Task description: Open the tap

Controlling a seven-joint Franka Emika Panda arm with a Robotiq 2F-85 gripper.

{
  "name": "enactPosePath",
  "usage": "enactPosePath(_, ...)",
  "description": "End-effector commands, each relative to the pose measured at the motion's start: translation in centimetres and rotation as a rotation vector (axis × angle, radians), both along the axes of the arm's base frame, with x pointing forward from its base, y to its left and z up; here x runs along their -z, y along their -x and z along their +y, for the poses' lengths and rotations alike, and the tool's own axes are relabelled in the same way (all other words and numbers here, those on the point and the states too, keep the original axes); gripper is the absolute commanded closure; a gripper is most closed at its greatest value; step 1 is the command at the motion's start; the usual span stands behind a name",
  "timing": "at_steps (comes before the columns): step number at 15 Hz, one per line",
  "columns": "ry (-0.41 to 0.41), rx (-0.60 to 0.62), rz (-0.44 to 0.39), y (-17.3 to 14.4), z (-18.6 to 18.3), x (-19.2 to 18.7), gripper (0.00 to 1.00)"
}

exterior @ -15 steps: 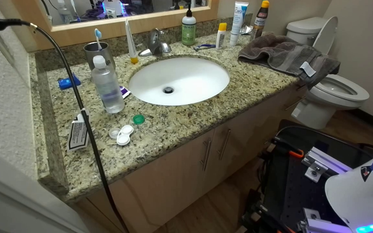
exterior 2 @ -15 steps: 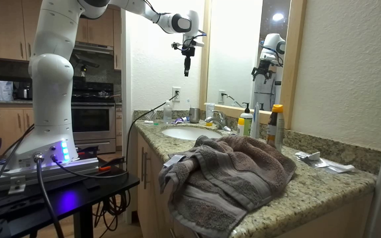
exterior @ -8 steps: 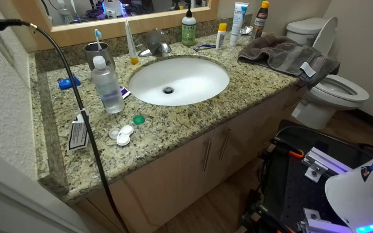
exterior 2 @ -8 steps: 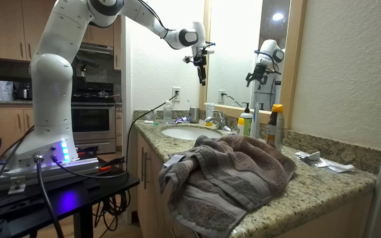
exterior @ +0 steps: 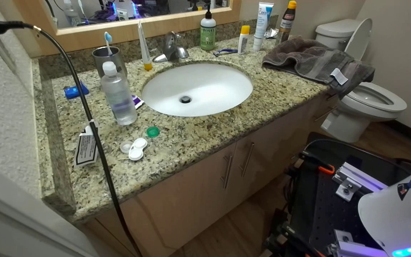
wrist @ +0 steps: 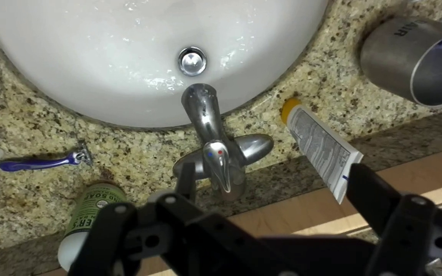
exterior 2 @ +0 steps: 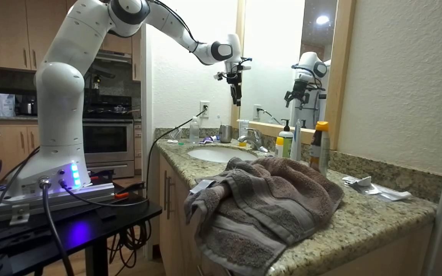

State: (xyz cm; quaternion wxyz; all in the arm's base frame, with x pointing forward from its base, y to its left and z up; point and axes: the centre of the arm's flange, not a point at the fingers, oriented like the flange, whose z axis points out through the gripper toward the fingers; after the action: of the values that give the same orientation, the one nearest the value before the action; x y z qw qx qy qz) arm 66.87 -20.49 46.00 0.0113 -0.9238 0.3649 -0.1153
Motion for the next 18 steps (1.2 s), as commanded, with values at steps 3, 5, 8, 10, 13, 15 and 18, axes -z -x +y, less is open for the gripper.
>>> enactPosePath(3, 0.069, -0.103, 0.112, -3.4, -2.0, 4.4, 0.0)
enactPosePath(5, 0.051, -0.138, 0.115, -4.3, -2.1, 5.6, 0.0)
enactPosePath(8, 0.067, -0.108, 0.098, -3.0, -1.3, 6.3, 0.0)
enactPosePath(10, 0.07, -0.109, 0.095, -3.5, -1.4, 6.5, 0.0)
enactPosePath(13, 0.124, -0.123, 0.134, -5.0, -2.1, 8.6, 0.0)
enactPosePath(15, 0.14, -0.148, 0.153, -5.8, -3.3, 9.9, 0.0)
enactPosePath(18, 0.133, -0.167, 0.13, -6.8, -4.5, 11.5, 0.0)
